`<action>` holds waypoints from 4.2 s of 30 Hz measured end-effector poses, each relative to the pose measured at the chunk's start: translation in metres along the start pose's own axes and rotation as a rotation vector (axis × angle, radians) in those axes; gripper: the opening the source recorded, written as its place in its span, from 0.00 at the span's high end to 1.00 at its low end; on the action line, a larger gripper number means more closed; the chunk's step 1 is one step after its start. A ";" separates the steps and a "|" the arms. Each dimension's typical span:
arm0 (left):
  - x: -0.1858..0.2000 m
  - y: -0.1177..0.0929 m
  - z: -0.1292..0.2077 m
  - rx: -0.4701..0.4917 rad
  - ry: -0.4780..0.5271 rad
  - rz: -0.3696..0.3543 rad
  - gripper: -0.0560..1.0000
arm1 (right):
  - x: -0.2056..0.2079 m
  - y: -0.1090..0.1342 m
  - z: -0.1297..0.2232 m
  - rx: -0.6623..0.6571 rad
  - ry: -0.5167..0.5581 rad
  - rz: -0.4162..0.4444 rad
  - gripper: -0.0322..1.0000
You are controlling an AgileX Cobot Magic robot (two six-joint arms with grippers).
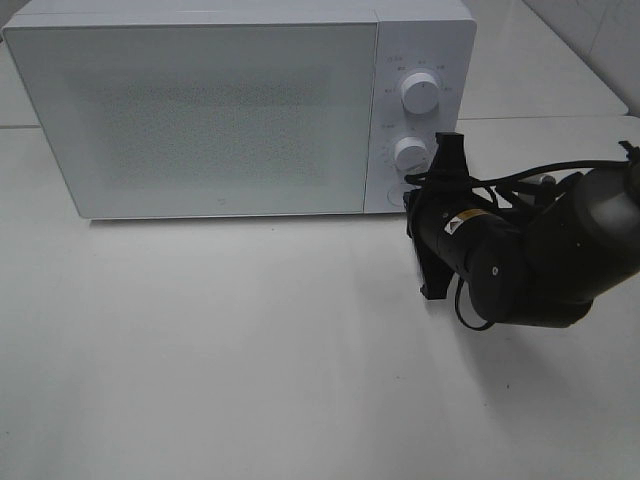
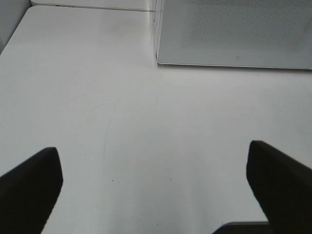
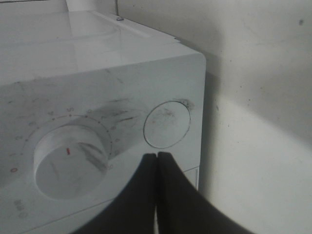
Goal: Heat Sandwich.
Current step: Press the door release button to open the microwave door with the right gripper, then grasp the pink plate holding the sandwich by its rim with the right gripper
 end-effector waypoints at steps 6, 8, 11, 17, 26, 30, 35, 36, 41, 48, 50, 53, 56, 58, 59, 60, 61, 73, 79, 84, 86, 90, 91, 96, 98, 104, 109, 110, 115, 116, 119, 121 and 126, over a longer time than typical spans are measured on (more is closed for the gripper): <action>0.000 0.000 0.000 0.000 0.000 0.000 0.04 | -0.013 0.001 -0.003 0.004 0.001 0.004 0.95; 0.000 0.000 0.000 0.000 0.000 0.000 0.04 | -0.015 0.000 -0.003 0.005 0.001 0.009 0.95; 0.000 0.000 0.000 0.000 0.000 0.000 0.04 | -0.023 0.000 -0.003 0.010 0.006 0.016 0.95; 0.000 0.000 0.000 0.000 0.000 0.000 0.04 | -0.029 -0.001 -0.007 0.009 0.006 0.037 0.95; 0.000 0.000 0.000 0.000 0.000 0.000 0.04 | -0.038 0.002 -0.008 0.014 0.016 0.057 0.95; 0.000 0.000 0.000 0.000 0.000 0.000 0.04 | -0.044 -0.001 -0.005 0.022 0.023 0.061 0.95; 0.000 0.000 0.000 0.000 0.000 0.000 0.04 | -0.047 -0.001 -0.004 0.011 0.018 0.066 0.95; 0.000 0.000 0.000 0.000 0.000 0.000 0.04 | -0.047 -0.001 -0.004 0.011 0.018 0.066 0.95; 0.000 0.000 0.000 0.000 0.000 0.000 0.04 | -0.047 0.000 -0.005 0.013 0.005 0.052 0.95; 0.000 0.000 0.000 0.000 0.000 0.000 0.04 | -0.047 0.000 -0.006 -0.008 -0.036 0.031 0.95; 0.000 0.000 0.000 0.000 0.000 0.000 0.04 | -0.047 0.001 -0.007 -0.012 -0.049 0.024 0.95; 0.000 0.000 0.000 0.000 0.000 0.000 0.04 | -0.051 0.002 -0.005 -0.025 -0.057 0.025 0.95; 0.000 0.000 0.000 0.000 0.000 0.000 0.04 | -0.055 0.003 -0.003 -0.041 -0.066 0.025 0.95; 0.000 0.000 0.000 0.000 0.000 0.000 0.04 | -0.059 0.004 -0.001 -0.051 -0.076 0.034 0.95; 0.000 0.000 0.000 0.000 0.000 0.000 0.04 | -0.060 0.004 0.000 -0.053 -0.077 0.041 0.95; 0.000 0.000 0.000 0.000 0.000 0.000 0.04 | -0.060 0.004 0.000 -0.053 -0.077 0.041 0.95; 0.000 0.000 0.000 0.000 0.000 0.000 0.04 | -0.061 0.004 0.001 -0.056 -0.077 0.049 0.95; 0.000 0.000 0.000 0.000 0.000 0.000 0.04 | -0.064 0.003 0.004 -0.059 -0.072 0.087 0.95; 0.000 0.000 0.000 0.000 0.000 0.000 0.04 | -0.064 0.003 0.005 -0.067 -0.070 0.095 0.95; 0.000 0.000 0.000 0.000 0.000 0.000 0.04 | -0.064 0.004 0.005 -0.075 -0.064 0.104 0.95; 0.000 0.000 0.000 0.000 0.000 0.000 0.04 | -0.064 0.004 0.005 -0.080 -0.057 0.116 0.95; 0.000 0.000 0.000 0.000 0.000 0.000 0.04 | -0.064 0.005 0.005 -0.087 -0.055 0.122 0.95; 0.000 0.000 0.000 0.000 0.000 0.000 0.04 | -0.064 0.005 0.005 -0.088 -0.055 0.123 0.95; 0.000 0.000 0.000 0.000 0.000 0.000 0.04 | -0.063 0.008 0.004 -0.089 -0.042 0.129 0.95; 0.000 0.000 0.000 0.000 0.000 0.000 0.04 | -0.062 0.009 0.003 -0.082 -0.033 0.129 0.95; 0.000 0.000 0.000 0.000 0.000 0.000 0.04 | -0.058 0.007 0.002 -0.047 -0.020 0.120 0.95; 0.000 0.000 0.000 0.000 0.000 0.000 0.04 | -0.051 0.007 0.001 -0.048 -0.013 0.086 0.95; 0.000 0.000 0.000 0.000 0.000 0.000 0.04 | -0.048 0.006 0.001 -0.041 -0.010 0.085 0.95; 0.000 0.000 0.000 0.000 0.000 0.000 0.04 | -0.028 0.007 0.003 -0.022 0.016 0.073 0.95; 0.000 0.000 0.000 0.000 0.000 0.000 0.04 | -0.028 0.007 0.003 -0.022 0.016 0.073 0.95; 0.000 0.000 0.000 0.000 0.000 0.000 0.04 | -0.016 0.005 0.002 -0.012 0.026 0.084 0.95; 0.000 0.000 0.000 0.000 0.000 0.000 0.04 | -0.008 0.004 0.001 -0.004 0.038 0.096 0.95; 0.000 0.000 0.000 0.000 0.000 0.000 0.04 | 0.016 0.003 -0.002 0.033 0.097 0.136 0.95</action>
Point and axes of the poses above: a point on each arm's last joint axis where the gripper is mounted, x pointing back along that axis away from the gripper, y along the wrist's bending axis when the last joint is at zero, z = x × y, the point moved 2 cm from there along -x, pointing out along that axis toward the gripper, and after that the axes turned 14 degrees about x, right-handed, at the moved point
